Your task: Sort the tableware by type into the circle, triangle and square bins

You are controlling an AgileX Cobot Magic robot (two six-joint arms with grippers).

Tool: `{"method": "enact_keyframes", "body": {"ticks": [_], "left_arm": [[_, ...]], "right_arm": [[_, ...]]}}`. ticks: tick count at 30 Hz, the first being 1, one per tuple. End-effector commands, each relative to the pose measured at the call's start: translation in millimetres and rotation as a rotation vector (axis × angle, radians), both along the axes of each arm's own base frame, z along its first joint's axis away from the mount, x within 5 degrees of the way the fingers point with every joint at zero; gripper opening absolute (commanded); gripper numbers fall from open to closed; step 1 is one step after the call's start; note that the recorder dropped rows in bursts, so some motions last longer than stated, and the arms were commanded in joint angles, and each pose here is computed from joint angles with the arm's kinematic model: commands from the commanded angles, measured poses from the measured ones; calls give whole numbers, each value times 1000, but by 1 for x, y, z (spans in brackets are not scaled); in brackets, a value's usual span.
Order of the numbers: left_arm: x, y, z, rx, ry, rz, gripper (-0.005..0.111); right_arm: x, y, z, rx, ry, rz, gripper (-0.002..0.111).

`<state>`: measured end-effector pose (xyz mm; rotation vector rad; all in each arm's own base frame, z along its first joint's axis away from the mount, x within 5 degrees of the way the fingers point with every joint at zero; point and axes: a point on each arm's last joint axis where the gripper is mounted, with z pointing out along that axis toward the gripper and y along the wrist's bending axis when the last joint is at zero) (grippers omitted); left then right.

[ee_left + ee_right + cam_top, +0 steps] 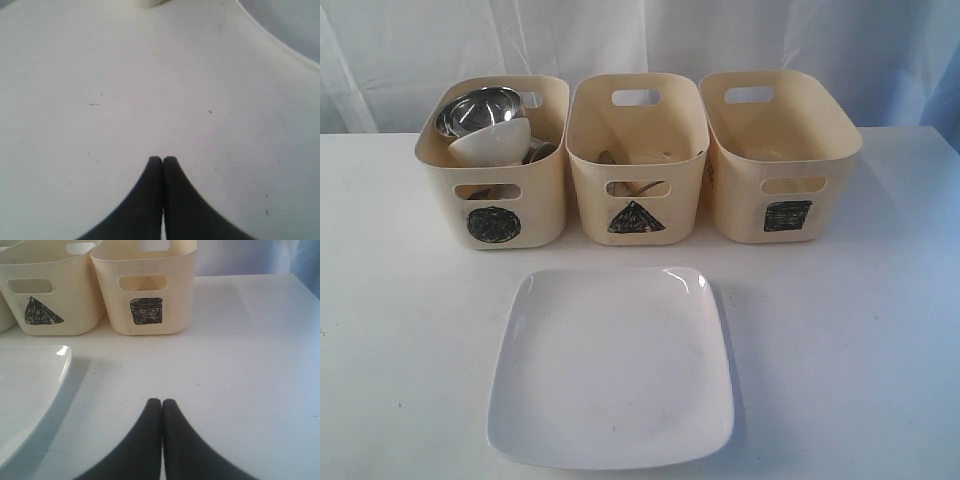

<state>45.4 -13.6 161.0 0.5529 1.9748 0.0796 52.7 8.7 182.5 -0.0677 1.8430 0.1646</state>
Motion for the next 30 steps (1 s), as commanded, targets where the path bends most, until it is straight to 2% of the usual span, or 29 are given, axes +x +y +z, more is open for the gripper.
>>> {"method": "enact_keyframes", "body": {"ticks": [1,8,12,21,24,25,30], "left_arm": [[6,2,8,-21,-146,36,0],[7,2,10,-23,-168,41,0],[7,2,10,-23,-168,41,0],[7,2,10,-23,-168,41,0],[7,2,10,-23,-168,41,0],[7,2,10,-23,-168,41,0],[7,2,10,-23,-168,41,0]], "right_arm": [[0,-1,-1,-7,-9,-8,0],[0,-1,0,-27,-16,-5,0],[2,-1,11,16,-135,-12,0],[1,-2,43,483,-428,-37,0],[1,-2,43,789,-365,-44,0],[1,-2,42,847,-348,-47,0],[3,-1,31,993,-189,-106,0]]}}
